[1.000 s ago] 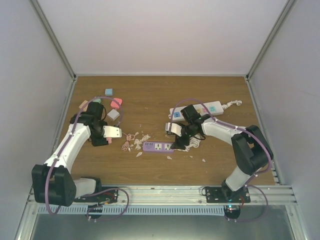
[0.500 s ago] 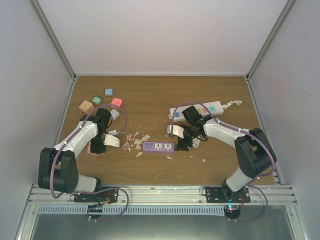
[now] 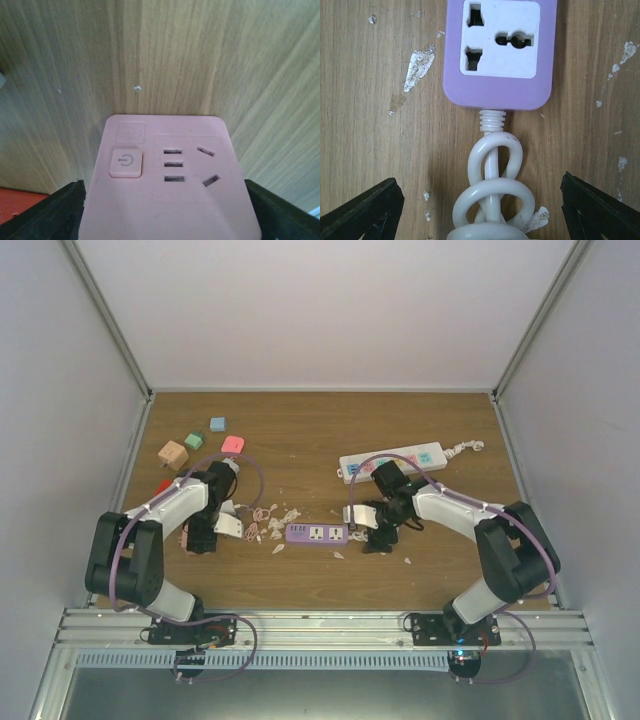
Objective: Pull the plug off the socket
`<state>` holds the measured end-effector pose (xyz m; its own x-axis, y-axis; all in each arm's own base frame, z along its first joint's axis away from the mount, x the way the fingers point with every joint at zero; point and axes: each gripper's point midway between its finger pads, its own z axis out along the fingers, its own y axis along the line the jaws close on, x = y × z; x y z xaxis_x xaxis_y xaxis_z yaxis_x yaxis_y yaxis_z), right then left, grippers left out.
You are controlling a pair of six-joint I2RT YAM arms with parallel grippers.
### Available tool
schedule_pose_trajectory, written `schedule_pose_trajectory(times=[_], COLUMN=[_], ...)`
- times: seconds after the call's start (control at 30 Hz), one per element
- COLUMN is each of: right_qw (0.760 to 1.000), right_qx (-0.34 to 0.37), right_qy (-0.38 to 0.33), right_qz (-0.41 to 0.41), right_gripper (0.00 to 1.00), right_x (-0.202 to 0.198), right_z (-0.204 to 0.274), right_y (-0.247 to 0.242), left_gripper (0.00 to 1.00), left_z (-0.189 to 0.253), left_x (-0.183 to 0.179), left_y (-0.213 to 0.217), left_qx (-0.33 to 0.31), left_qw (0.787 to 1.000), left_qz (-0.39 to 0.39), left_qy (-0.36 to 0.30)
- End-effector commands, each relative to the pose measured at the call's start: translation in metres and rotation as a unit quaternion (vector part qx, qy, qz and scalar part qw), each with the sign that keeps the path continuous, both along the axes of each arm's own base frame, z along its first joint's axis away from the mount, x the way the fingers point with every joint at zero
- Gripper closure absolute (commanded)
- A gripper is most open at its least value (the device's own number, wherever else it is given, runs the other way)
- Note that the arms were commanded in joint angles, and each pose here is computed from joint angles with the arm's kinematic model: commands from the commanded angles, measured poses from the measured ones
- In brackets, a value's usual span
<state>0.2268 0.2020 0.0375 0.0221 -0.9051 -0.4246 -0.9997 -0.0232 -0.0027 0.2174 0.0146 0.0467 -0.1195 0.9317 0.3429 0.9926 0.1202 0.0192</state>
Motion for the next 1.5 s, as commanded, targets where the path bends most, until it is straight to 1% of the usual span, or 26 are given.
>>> schedule_pose_trajectory(times=[0.0, 0.07, 0.1, 0.23, 0.33, 0.43, 0.53, 0.67, 0.8, 0.97, 1.23, 1.47], right_qw=[1.000, 0.999, 0.999, 0.998, 0.998, 0.998, 0.997, 0.996, 0.994, 0.991, 0.983, 0.974], right_qx=[-0.008, -0.021, -0.031, -0.052, -0.057, -0.054, -0.054, -0.053, -0.060, -0.078, -0.095, -0.105], right_qy=[-0.014, -0.022, -0.025, -0.020, -0.006, 0.007, 0.008, 0.008, 0.006, -0.009, -0.037, -0.055], right_qz=[0.018, 0.014, 0.011, 0.004, -0.014, -0.035, -0.053, -0.078, -0.092, -0.108, -0.153, -0.191], right_gripper=[0.13, 0.14, 0.15, 0.22, 0.31, 0.40, 0.48, 0.55, 0.57, 0.57, 0.57, 0.57], right_x=[0.001, 0.007, 0.009, 0.014, 0.015, 0.015, 0.016, 0.018, 0.012, 0.009, 0.024, 0.038], right_z=[0.002, -0.004, -0.008, -0.019, -0.025, -0.026, -0.025, -0.025, -0.028, -0.031, -0.029, -0.028], right_y=[-0.007, -0.010, -0.012, -0.019, -0.027, -0.036, -0.048, -0.070, -0.095, -0.127, -0.182, -0.223], left_gripper=[0.11, 0.02, 0.01, 0.01, 0.01, 0.01, 0.01, 0.01, 0.01, 0.01, 0.01, 0.01], left_z=[0.003, 0.008, 0.011, 0.028, 0.046, 0.067, 0.085, 0.096, 0.108, 0.126, 0.152, 0.166], left_x=[0.010, 0.015, 0.019, 0.039, 0.052, 0.070, 0.088, 0.108, 0.125, 0.140, 0.149, 0.152], left_y=[-0.009, -0.013, -0.015, -0.028, -0.038, -0.049, -0.059, -0.064, -0.073, -0.090, -0.122, -0.139], left_qx=[-0.009, -0.018, -0.024, -0.059, -0.086, -0.116, -0.143, -0.154, -0.178, -0.229, -0.325, -0.382], left_qw=[1.000, 1.000, 0.999, 0.996, 0.991, 0.983, 0.973, 0.962, 0.949, 0.928, 0.900, 0.877], left_qz=[0.003, 0.003, 0.002, 0.005, -0.002, -0.011, -0.014, -0.016, -0.010, 0.007, 0.042, 0.070], left_qy=[-0.014, -0.024, -0.032, -0.069, -0.100, -0.141, -0.178, -0.223, -0.262, -0.294, -0.285, -0.283])
